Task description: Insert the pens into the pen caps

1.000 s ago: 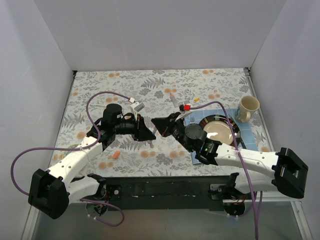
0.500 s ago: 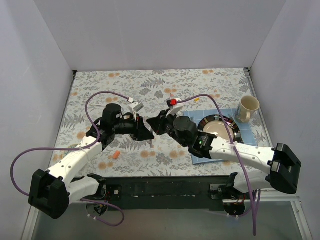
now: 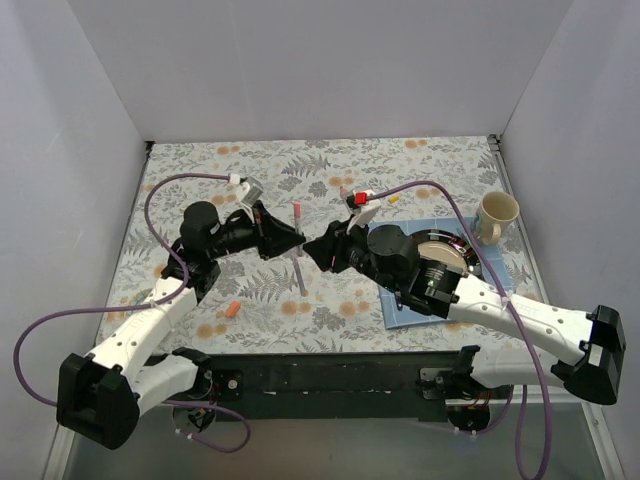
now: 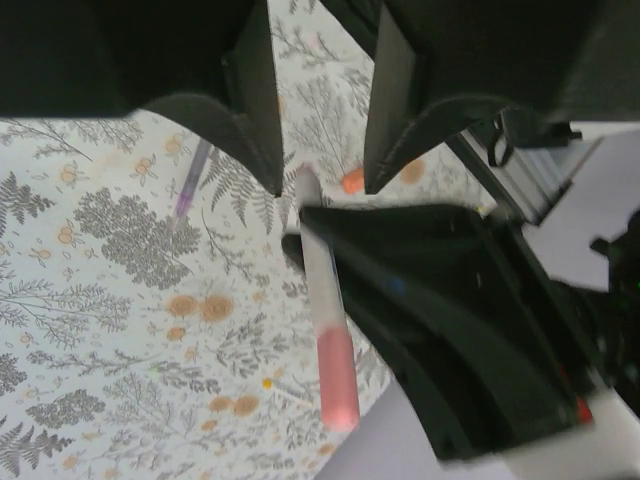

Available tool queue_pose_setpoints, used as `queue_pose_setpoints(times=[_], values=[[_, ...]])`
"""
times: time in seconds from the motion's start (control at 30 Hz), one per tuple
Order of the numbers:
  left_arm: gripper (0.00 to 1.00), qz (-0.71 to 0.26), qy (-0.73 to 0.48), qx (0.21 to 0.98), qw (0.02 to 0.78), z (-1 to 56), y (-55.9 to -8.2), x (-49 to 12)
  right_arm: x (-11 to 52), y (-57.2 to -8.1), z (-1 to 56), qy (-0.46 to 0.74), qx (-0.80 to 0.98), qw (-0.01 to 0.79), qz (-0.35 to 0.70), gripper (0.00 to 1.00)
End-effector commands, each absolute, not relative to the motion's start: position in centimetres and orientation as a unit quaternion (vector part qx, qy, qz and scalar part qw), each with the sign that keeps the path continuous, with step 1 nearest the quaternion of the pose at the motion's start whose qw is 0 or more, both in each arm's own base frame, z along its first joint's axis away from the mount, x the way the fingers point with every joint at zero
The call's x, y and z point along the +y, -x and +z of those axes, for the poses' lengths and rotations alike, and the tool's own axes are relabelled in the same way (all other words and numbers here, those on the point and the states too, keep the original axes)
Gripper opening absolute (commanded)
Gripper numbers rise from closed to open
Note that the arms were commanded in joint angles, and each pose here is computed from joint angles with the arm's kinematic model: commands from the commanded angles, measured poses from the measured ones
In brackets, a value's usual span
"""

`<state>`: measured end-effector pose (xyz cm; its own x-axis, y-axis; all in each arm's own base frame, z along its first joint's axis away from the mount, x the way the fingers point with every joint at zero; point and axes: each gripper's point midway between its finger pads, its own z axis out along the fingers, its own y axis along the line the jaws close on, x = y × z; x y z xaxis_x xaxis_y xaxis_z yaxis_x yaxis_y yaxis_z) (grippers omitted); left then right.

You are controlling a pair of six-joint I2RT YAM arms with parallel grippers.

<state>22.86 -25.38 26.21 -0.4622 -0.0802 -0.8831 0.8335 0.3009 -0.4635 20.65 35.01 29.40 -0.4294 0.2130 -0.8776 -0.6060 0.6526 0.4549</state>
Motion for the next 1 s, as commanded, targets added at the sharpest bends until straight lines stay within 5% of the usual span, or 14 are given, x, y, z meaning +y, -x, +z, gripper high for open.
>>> queue_pose_setpoints(times=[0.0, 0.2, 0.57, 0.97], values=[[0.00, -0.497, -0.257, 0.624, 0.545, 31.1, -25.0, -23.9, 33.9, -19.2, 30.3, 0.190, 0.745, 0.505, 0.392, 0.51], [0.00, -0.498, -0.249, 0.629, 0.543, 30.8, -24.6, -23.6, 32.9, -18.8, 32.2, 0.214, 0.715, 0.532, 0.400, 0.65], [0.00, -0.609, -0.234, 0.584, 0.483, 33.7, -21.0, -24.5, 35.8, -16.7, 32.1, 0.299, 0.640, 0.532, 0.467, 0.63], [0.00, -0.629, -0.219, 0.587, 0.461, 32.5, -20.3, -24.5, 38.3, -18.0, 32.5, 0.299, 0.631, 0.539, 0.471, 0.54]])
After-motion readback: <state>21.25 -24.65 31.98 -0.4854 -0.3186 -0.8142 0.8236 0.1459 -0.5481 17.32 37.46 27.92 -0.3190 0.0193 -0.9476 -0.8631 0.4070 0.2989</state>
